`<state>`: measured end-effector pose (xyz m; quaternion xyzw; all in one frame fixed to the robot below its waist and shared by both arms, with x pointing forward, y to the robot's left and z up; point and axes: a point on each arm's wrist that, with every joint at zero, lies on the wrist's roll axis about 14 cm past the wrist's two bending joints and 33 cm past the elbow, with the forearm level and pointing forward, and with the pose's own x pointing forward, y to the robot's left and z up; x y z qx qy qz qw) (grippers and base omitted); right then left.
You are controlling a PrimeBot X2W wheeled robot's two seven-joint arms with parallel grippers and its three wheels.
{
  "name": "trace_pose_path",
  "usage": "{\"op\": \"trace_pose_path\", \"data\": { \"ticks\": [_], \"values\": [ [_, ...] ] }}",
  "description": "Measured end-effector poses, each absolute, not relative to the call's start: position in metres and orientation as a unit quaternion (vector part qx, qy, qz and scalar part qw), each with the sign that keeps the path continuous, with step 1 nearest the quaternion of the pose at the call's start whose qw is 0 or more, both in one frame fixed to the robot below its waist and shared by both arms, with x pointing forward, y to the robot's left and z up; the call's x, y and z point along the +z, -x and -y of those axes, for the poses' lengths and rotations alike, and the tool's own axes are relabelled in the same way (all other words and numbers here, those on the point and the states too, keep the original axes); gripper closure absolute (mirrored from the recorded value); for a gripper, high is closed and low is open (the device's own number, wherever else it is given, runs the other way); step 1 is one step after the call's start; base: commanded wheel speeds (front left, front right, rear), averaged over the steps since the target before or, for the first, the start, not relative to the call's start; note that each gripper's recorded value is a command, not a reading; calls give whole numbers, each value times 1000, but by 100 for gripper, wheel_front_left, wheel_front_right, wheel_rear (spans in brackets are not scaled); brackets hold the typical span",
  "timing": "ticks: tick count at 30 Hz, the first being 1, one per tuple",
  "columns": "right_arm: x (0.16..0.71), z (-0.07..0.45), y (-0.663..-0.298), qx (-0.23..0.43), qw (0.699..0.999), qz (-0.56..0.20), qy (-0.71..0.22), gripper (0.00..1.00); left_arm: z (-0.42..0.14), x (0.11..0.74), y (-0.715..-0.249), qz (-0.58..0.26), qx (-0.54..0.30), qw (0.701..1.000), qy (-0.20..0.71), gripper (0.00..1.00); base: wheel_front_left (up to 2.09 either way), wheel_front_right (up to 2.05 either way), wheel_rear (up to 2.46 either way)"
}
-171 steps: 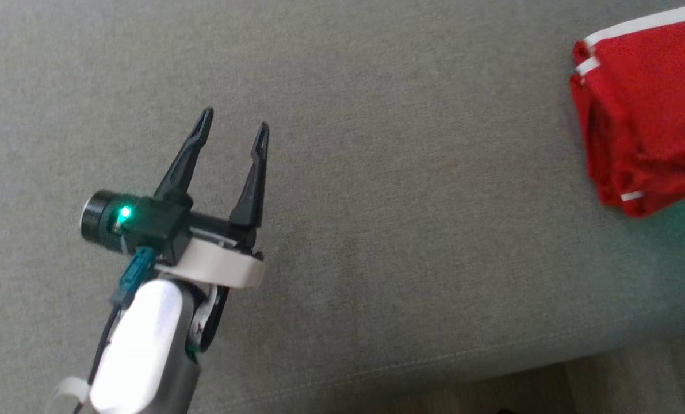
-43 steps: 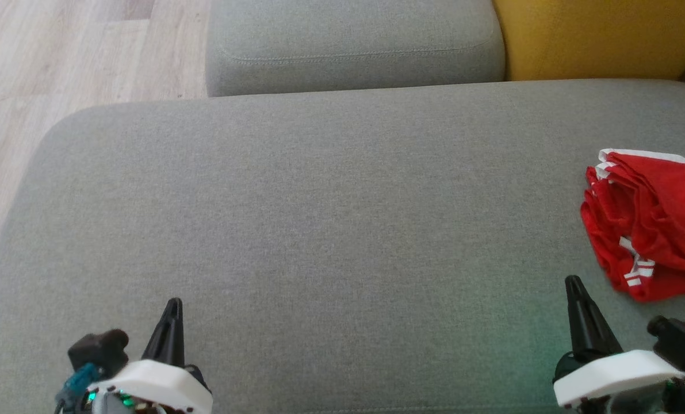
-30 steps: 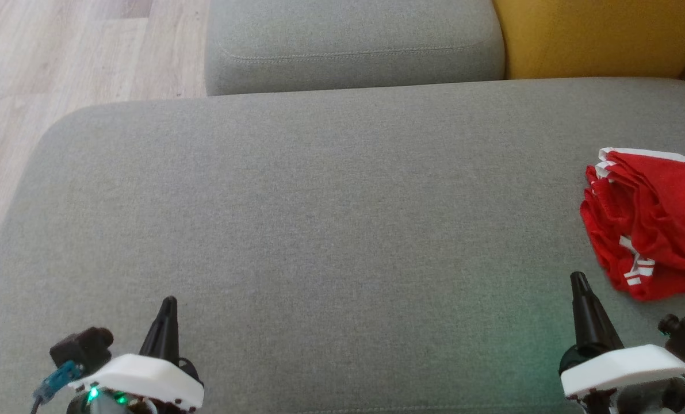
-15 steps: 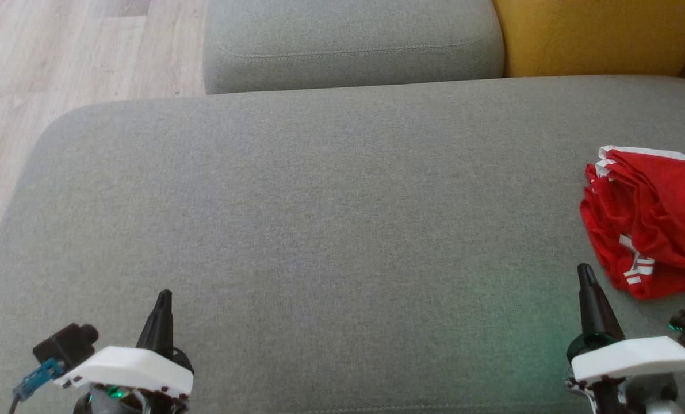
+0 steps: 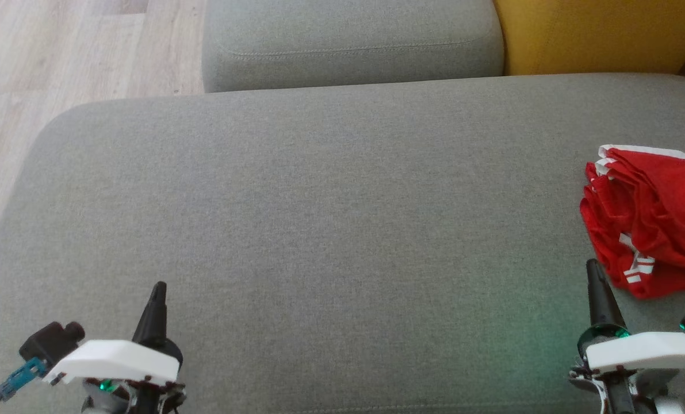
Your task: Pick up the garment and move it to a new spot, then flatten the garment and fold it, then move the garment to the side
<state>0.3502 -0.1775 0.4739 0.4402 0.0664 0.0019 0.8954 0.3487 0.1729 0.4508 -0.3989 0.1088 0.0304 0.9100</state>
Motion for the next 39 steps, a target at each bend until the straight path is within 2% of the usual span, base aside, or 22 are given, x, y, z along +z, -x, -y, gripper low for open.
{"op": "trace_pose_path", "data": {
  "ticks": [20, 39],
  "values": [
    [476, 184, -359, -12, 840, -55, -540, 100, -177, 452, -355, -103, 39, 851, 513, 100, 0, 0, 0],
    [475, 193, -366, -29, 775, -41, -630, 100, -183, 461, -363, -80, 39, 784, 614, 100, 0, 0, 0]
  ]
}}
